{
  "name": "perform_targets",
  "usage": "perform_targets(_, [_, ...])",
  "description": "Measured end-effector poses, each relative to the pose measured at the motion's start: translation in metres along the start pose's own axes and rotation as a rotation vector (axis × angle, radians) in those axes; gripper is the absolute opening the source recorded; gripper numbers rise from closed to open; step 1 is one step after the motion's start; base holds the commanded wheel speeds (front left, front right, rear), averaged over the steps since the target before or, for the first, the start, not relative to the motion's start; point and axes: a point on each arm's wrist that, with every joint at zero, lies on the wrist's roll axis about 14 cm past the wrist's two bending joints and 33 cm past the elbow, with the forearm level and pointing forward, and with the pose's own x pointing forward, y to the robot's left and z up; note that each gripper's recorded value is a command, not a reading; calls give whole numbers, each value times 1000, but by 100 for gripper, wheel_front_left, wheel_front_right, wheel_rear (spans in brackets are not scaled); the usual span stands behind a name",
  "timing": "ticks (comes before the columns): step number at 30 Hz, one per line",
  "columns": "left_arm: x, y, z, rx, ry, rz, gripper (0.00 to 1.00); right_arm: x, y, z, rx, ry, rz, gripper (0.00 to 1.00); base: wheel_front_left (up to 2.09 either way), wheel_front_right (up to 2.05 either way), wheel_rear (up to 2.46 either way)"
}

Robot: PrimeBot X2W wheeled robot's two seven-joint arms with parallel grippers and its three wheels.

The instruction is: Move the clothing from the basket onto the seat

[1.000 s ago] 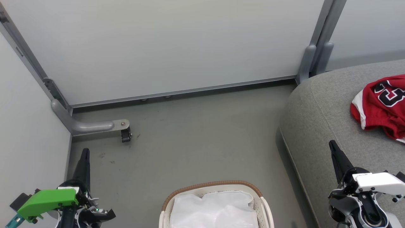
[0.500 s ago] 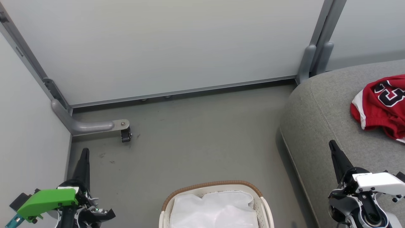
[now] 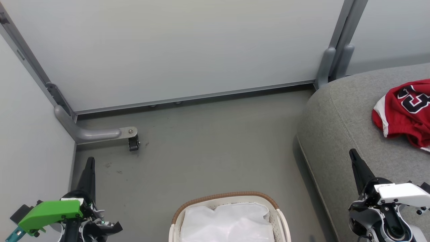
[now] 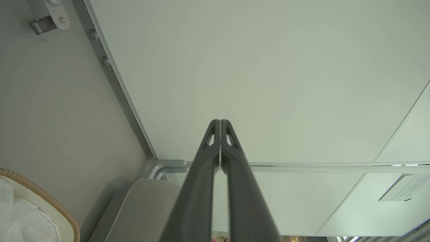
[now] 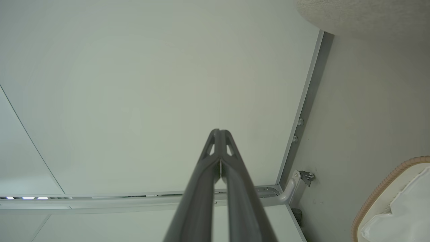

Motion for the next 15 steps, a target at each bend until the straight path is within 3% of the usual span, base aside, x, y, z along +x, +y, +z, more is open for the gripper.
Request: perform_targets(15, [0,0,0,-1,2,-1,0,0,0,0,0,0,0,0,0,0,0])
